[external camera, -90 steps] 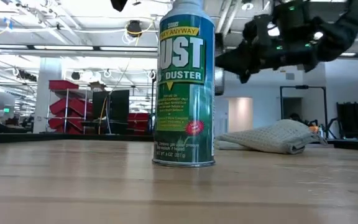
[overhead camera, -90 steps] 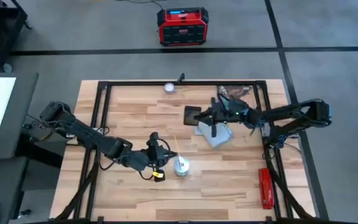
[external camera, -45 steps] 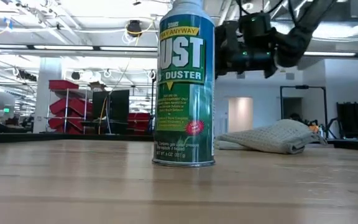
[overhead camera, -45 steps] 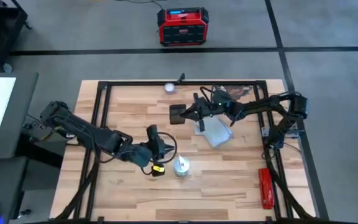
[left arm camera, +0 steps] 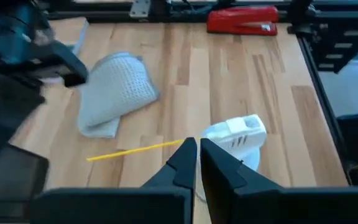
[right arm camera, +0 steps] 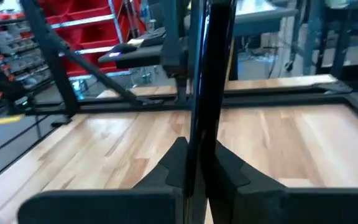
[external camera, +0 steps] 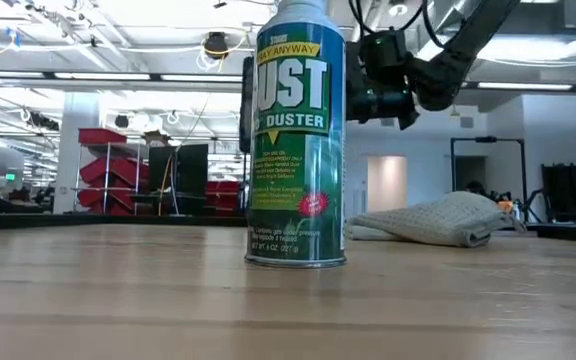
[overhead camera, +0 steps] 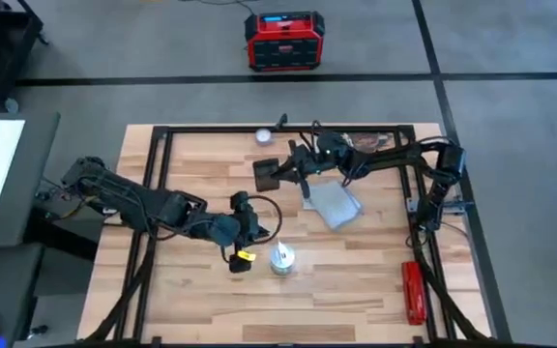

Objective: Apply microfiber cloth
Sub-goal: Spray the front of the cellphone with the cleaning bottle

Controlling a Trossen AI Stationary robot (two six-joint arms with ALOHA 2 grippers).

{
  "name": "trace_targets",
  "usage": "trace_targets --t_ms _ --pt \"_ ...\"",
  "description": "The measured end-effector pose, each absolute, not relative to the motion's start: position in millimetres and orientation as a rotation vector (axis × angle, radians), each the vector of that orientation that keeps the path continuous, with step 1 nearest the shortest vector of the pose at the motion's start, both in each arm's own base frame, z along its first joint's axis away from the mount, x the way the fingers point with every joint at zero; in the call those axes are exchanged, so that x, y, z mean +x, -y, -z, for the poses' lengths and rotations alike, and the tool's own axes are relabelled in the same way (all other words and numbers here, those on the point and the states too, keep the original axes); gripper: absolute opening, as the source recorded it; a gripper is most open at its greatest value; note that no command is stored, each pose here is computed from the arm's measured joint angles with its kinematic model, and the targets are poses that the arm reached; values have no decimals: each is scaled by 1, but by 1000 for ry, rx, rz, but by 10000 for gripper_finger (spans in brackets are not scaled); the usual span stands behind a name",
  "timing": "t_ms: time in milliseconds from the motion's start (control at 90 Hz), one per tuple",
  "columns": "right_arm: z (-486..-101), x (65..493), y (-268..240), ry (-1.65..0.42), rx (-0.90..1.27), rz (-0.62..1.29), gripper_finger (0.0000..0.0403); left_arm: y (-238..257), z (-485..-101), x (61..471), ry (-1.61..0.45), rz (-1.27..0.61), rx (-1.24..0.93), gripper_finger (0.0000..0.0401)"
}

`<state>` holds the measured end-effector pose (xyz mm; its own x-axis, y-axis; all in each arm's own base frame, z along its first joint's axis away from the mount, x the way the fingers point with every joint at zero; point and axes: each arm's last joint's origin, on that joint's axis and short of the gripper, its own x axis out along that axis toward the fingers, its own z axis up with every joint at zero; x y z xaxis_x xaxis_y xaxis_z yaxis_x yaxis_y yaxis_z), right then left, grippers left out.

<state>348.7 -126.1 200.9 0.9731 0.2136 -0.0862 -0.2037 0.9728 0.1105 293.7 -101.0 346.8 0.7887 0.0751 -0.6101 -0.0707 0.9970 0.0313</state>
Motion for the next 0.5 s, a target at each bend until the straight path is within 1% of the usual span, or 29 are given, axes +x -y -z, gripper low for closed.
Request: trace_targets --t_ms 111,289,500 --pt "-202 349 129 -108 106 -208 15 101 -344 297 -677 -35 19 0" --pt "-200 349 127 -130 113 -210 15 103 -354 306 -689 -4 89 0" --pt "-199 349 127 -133 121 -210 15 107 -348 328 -868 17 218 0"
